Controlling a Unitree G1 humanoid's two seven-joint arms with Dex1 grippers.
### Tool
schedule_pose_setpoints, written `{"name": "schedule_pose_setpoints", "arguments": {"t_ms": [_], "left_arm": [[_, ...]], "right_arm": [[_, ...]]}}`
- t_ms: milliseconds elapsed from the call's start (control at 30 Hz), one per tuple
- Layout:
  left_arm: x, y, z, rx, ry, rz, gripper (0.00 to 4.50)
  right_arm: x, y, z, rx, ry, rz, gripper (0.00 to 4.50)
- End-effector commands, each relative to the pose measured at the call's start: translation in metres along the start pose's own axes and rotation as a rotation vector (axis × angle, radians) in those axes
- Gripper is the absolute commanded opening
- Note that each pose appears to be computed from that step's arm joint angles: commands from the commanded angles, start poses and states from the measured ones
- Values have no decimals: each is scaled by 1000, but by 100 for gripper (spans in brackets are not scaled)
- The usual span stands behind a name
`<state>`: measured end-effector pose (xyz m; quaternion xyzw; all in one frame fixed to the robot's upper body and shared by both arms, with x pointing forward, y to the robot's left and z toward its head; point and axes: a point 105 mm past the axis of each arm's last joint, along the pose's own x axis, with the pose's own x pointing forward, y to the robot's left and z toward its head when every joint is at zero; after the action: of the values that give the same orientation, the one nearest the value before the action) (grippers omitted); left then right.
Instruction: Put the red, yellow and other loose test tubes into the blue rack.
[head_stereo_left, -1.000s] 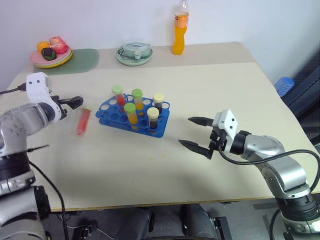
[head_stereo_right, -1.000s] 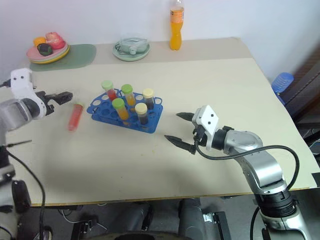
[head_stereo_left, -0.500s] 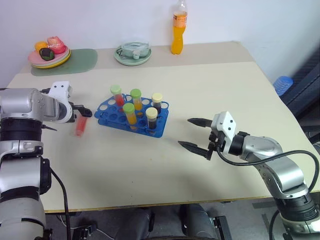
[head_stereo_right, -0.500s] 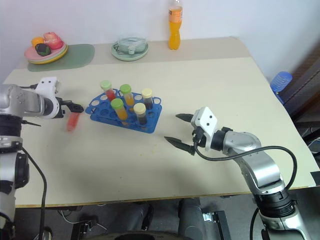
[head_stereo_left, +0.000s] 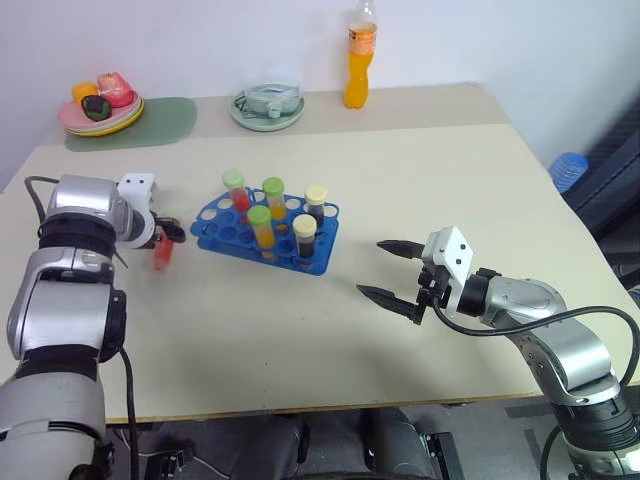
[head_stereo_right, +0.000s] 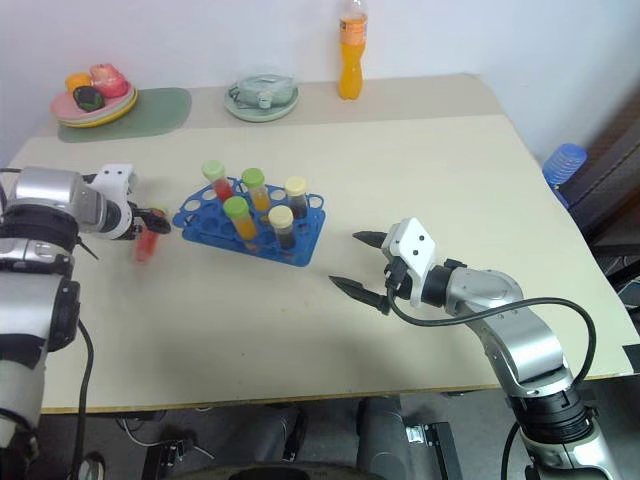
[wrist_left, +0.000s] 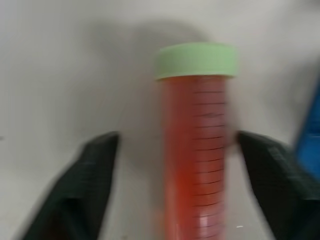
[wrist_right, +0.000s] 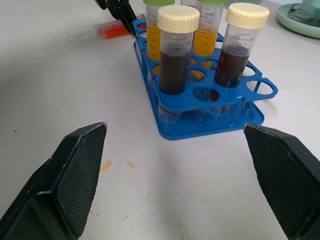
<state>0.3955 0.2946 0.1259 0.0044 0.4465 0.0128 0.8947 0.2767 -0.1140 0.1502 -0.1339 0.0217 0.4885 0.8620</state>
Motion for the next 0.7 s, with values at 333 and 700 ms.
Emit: {"name": "schedule_pose_setpoints", "arguments": {"t_ms": [333, 700], "left_arm": [[-7, 9, -10, -124, 27, 14, 75], [-68, -3, 43, -70, -399, -16, 75]], "right_arm": [[-1, 0, 14, -36, -45, -1, 450], [7, 0, 15, -41, -58, 35, 450]]}}
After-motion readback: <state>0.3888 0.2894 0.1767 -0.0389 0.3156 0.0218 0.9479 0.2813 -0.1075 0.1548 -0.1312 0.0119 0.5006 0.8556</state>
